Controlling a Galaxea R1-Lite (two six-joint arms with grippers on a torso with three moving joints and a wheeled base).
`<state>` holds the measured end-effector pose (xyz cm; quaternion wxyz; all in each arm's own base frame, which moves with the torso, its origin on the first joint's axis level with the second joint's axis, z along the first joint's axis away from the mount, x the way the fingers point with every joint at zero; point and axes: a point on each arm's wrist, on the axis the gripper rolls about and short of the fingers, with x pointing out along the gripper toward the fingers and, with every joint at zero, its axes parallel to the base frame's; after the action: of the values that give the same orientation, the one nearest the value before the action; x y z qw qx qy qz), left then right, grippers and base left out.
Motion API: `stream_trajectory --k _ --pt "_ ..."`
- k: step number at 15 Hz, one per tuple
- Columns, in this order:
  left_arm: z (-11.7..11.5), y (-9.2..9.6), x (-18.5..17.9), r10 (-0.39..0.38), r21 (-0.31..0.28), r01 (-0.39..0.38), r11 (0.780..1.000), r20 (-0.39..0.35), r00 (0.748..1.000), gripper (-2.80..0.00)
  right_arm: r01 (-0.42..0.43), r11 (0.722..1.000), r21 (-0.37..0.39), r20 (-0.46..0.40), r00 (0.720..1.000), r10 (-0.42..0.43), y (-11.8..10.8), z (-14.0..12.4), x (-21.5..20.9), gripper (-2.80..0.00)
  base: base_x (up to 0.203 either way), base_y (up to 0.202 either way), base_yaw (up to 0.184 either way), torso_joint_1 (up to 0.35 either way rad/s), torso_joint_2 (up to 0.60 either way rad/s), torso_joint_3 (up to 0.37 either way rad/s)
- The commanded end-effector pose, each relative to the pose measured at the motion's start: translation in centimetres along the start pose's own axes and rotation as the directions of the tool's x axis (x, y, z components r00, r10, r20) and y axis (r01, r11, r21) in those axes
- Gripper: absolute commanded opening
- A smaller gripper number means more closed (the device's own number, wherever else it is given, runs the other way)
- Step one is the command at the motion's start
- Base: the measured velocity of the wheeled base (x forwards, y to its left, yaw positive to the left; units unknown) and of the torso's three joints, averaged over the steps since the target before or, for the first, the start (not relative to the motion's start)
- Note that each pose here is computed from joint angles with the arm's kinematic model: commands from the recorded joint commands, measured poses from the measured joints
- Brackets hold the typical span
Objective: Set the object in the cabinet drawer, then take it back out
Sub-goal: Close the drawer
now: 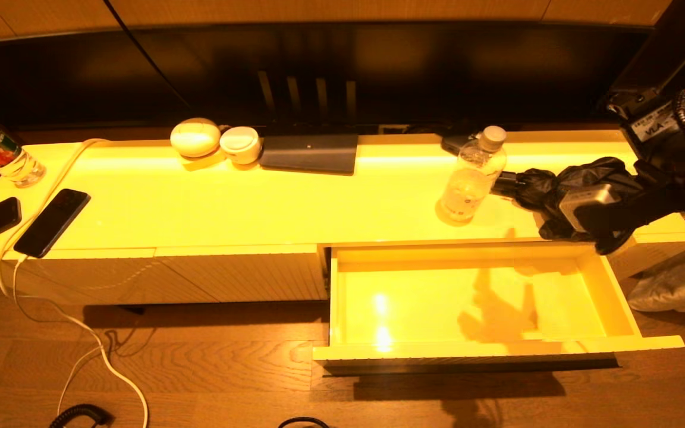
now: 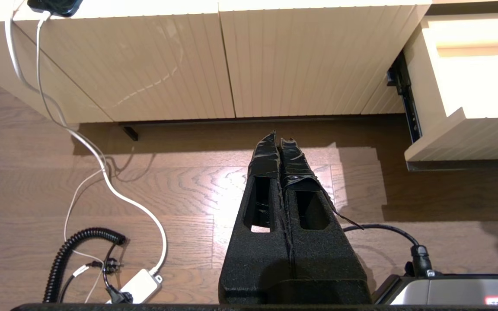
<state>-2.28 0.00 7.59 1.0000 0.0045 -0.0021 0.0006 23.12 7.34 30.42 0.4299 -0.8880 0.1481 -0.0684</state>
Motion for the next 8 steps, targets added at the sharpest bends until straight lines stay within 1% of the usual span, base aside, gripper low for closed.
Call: stream_trajectory --k 1,2,3,4,5,6,7,8 --pt "0.0 0.0 0.0 0.0 0.0 0.0 1.0 -0.001 1.0 -2.8 -0.1 0.983 0.153 0.026 0.995 0.097 1.0 -1.2 -0.8 0.0 0.0 0.0 0.0 0.0 0.0 0.0" --pt "0.0 0.0 0.0 0.0 0.0 0.0 1.0 -0.001 1.0 -2.8 -0.159 0.962 0.22 0.042 0.987 0.153 1.6 -1.6 -1.0 0.0 0.0 0.0 0.0 0.0 0.0 0.0" --pt "0.0 0.0 0.0 0.0 0.0 0.0 1.0 -0.001 1.0 -2.8 -0.224 0.93 0.292 0.057 0.974 0.217 2.3 -2.0 -1.2 0.0 0.0 0.0 0.0 0.0 0.0 0.0" --pt "0.0 0.0 0.0 0.0 0.0 0.0 1.0 -0.001 1.0 -2.8 -0.279 0.894 0.351 0.072 0.96 0.271 2.8 -2.2 -1.5 0.0 0.0 0.0 0.0 0.0 0.0 0.0" --pt "0.0 0.0 0.0 0.0 0.0 0.0 1.0 -0.002 1.0 -2.8 -0.321 0.848 0.423 0.086 0.945 0.315 3.2 -2.4 -1.8 0.0 0.0 0.0 0.0 0.0 0.0 0.0" --pt "0.0 0.0 0.0 0.0 0.0 0.0 1.0 -0.001 1.0 -2.8 -0.362 0.793 0.489 0.103 0.927 0.36 3.6 -2.6 -2.1 0.0 0.0 0.0 0.0 0.0 0.0 0.0" --pt "0.0 0.0 0.0 0.0 0.0 0.0 1.0 -0.001 1.0 -2.8 -0.387 0.735 0.557 0.118 0.913 0.391 3.8 -2.6 -2.3 0.0 0.0 0.0 0.0 0.0 0.0 0.0" --pt "0.0 0.0 0.0 0.0 0.0 0.0 1.0 -0.001 1.0 -2.8 -0.413 0.66 0.628 0.14 0.893 0.427 4.0 -2.6 -2.6 0.0 0.0 0.0 0.0 0.0 0.0 0.0"
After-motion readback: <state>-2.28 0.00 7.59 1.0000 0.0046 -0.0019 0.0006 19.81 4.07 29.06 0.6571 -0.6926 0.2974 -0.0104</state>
